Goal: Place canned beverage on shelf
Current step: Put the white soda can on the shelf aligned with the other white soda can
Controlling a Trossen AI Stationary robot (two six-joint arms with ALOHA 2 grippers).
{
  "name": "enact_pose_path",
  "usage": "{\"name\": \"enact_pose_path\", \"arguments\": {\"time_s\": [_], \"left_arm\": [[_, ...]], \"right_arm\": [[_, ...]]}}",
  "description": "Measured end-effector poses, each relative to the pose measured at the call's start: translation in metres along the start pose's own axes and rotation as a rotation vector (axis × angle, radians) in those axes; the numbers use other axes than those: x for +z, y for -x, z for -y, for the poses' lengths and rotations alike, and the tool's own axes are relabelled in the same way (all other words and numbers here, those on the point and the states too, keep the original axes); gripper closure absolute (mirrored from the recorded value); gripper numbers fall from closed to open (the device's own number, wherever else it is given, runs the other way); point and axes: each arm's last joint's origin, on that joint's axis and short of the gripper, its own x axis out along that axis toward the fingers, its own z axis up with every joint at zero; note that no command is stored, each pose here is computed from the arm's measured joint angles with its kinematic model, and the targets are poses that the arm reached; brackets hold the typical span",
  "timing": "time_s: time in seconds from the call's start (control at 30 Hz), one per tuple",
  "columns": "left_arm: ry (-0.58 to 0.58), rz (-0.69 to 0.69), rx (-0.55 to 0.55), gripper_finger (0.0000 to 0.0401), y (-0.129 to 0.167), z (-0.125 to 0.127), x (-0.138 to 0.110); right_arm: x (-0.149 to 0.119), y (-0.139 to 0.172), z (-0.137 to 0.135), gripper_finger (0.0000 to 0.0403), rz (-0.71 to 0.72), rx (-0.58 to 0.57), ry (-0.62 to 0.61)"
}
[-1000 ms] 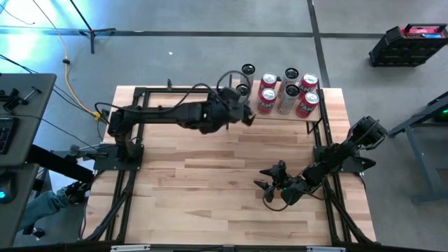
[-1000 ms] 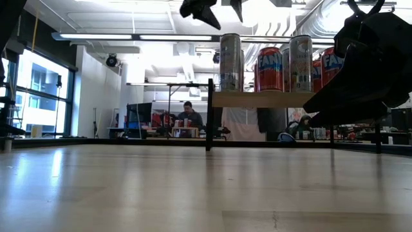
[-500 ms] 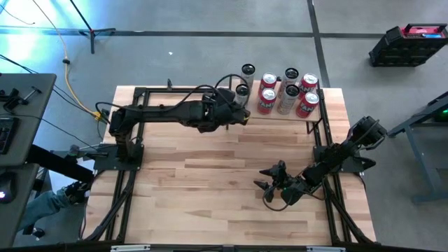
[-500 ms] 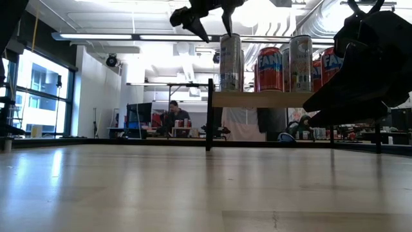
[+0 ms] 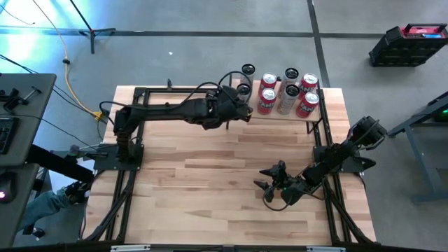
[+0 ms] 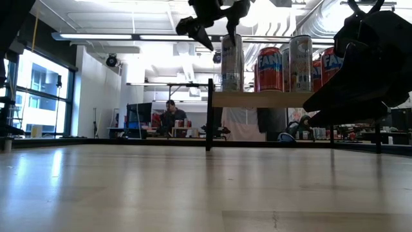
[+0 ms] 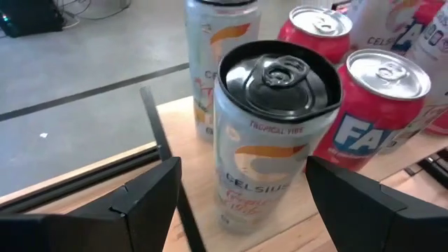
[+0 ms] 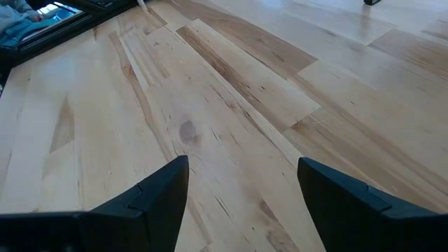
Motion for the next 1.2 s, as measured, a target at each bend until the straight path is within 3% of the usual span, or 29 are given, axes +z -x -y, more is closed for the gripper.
{"name": "enact_pose_path", "arguments": {"time_s": [0.67, 1.2], "left_arm": [[0.036, 0.073, -0.046, 0.0105, -0.002, 0.006, 0.009], [0.025, 0.026, -0.133, 0.0105, 0.001, 0.012, 0.006]], "right_arm": [[0.0, 0.0, 0.0, 0.0151, 0.001, -0.002, 0.001], [0.002, -0.002, 0.001, 0.0151, -0.002, -0.007, -0.002]]}}
